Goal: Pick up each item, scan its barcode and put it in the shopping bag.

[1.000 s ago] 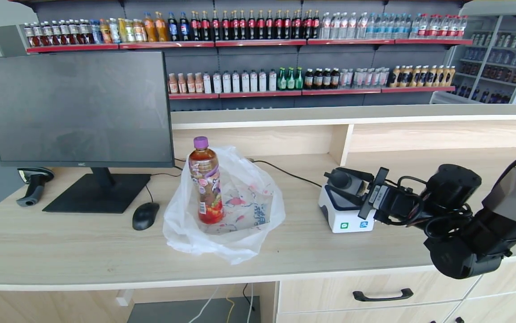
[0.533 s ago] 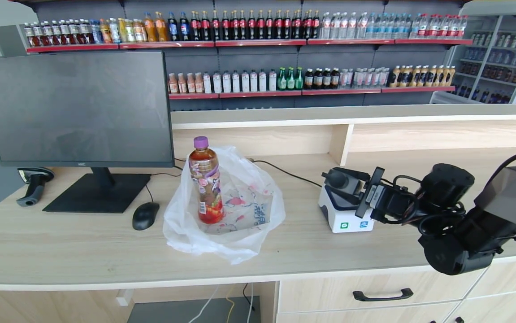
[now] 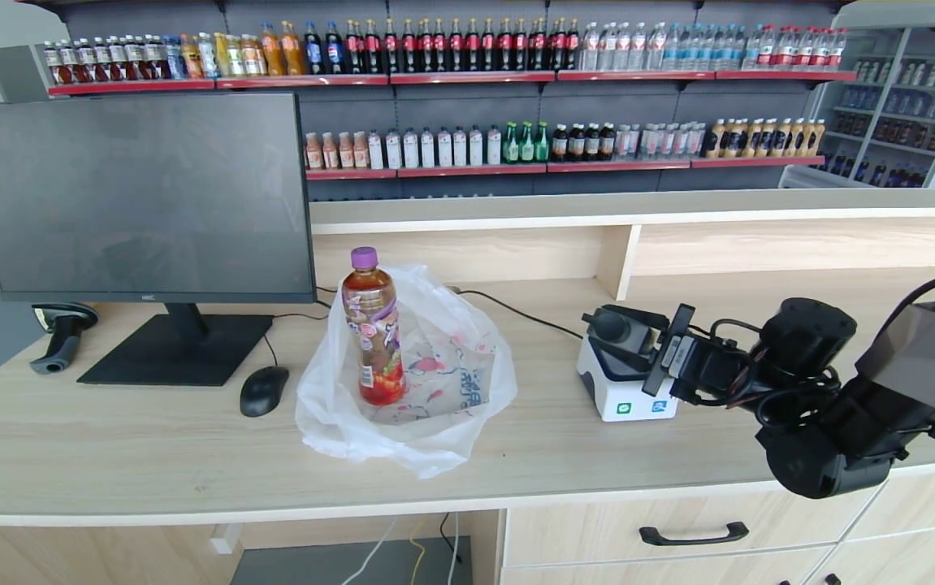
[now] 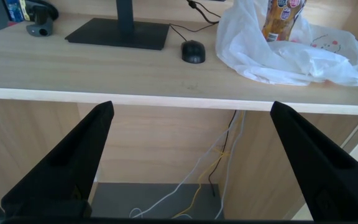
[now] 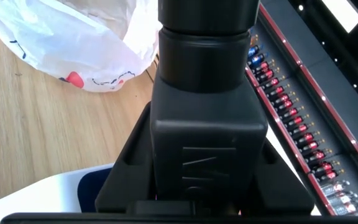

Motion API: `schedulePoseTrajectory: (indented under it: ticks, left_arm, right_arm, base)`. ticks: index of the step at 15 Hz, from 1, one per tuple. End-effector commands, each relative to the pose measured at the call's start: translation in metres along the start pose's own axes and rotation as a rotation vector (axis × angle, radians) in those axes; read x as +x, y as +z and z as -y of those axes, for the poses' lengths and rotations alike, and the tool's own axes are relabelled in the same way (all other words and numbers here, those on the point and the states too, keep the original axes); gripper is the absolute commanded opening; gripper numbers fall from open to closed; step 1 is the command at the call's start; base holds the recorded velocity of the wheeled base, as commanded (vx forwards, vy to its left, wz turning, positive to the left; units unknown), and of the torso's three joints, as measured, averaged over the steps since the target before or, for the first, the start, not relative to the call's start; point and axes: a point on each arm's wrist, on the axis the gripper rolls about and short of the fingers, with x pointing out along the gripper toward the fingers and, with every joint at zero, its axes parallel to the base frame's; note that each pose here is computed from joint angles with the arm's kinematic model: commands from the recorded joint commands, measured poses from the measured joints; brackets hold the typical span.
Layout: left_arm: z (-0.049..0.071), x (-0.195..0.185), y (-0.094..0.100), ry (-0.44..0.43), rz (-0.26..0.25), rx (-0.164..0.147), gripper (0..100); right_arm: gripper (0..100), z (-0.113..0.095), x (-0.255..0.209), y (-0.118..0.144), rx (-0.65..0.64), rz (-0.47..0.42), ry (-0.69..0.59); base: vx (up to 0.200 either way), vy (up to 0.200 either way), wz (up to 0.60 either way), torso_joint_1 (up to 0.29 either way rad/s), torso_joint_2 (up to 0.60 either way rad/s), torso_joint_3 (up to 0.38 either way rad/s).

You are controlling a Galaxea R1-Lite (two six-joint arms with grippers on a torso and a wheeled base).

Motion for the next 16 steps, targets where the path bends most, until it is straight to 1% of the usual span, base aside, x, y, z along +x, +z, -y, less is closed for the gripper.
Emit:
schedulePoseTrajectory:
  ticks: [1, 2, 4, 6, 7, 8, 9, 10, 11, 12, 14, 15, 16]
  left_arm:
    - [0.0, 0.0, 0.0, -0.001, 0.0, 0.0, 100]
    - [0.0, 0.0, 0.0, -0.001, 0.0, 0.0, 100]
    - [0.0, 0.0, 0.0, -0.001, 0.0, 0.0, 100]
    - [0.0, 0.0, 0.0, -0.001, 0.002, 0.001, 100]
    - [0.0, 0.0, 0.0, -0.001, 0.0, 0.001, 100]
    - [0.0, 0.0, 0.0, -0.001, 0.002, 0.001, 100]
    - [0.0, 0.0, 0.0, -0.001, 0.0, 0.001, 100]
    - [0.0, 0.0, 0.0, -0.001, 0.0, 0.001, 100]
    - [0.0, 0.0, 0.0, -0.001, 0.0, 0.001, 100]
    - [0.0, 0.0, 0.0, -0.001, 0.0, 0.001, 100]
    - [0.0, 0.0, 0.0, -0.001, -0.001, 0.001, 100]
    - [0.0, 0.0, 0.0, -0.001, 0.0, 0.001, 100]
    - [0.0, 0.0, 0.0, -0.001, 0.0, 0.001, 100]
  right_arm:
    - [0, 0.001, 0.0, 0.0, 0.026, 0.002, -0.002]
    - [0, 0.002, 0.001, 0.001, 0.034, 0.005, -0.006]
    - [0, 0.007, 0.013, 0.01, 0.057, 0.052, -0.015]
    - [0, 0.006, 0.021, 0.018, 0.111, 0.081, -0.007]
    - [0, 0.001, 0.023, 0.023, 0.179, 0.088, 0.01]
    - [0, 0.01, 0.023, 0.031, 0.209, 0.102, -0.008]
    - [0, 0.012, 0.022, 0.035, 0.248, 0.104, -0.014]
    - [0, 0.012, 0.023, 0.042, 0.32, 0.116, -0.006]
    - [0, 0.019, 0.023, 0.053, 0.363, 0.134, -0.019]
    - [0, 0.027, 0.021, 0.059, 0.399, 0.131, -0.054]
    - [0, 0.039, 0.016, 0.069, 0.488, 0.089, -0.167]
    - [0, 0.044, 0.011, 0.078, 0.563, 0.062, -0.242]
    - [0, 0.041, 0.008, 0.083, 0.625, 0.037, -0.283]
  base:
    - [0.0, 0.0, 0.0, 0.0, 0.0, 0.0]
    - [0.0, 0.0, 0.0, 0.0, 0.0, 0.0]
    - [0.0, 0.0, 0.0, 0.0, 0.0, 0.0]
    - [0.0, 0.0, 0.0, 0.0, 0.0, 0.0]
    - [0.0, 0.0, 0.0, 0.0, 0.0, 0.0]
    - [0.0, 0.0, 0.0, 0.0, 0.0, 0.0]
    - [0.0, 0.0, 0.0, 0.0, 0.0, 0.0]
    - [0.0, 0.0, 0.0, 0.0, 0.0, 0.0]
    - [0.0, 0.0, 0.0, 0.0, 0.0, 0.0]
    - [0.0, 0.0, 0.0, 0.0, 0.0, 0.0]
    - [0.0, 0.0, 0.0, 0.0, 0.0, 0.0]
    - [0.0, 0.0, 0.0, 0.0, 0.0, 0.0]
    - [0.0, 0.0, 0.0, 0.0, 0.0, 0.0]
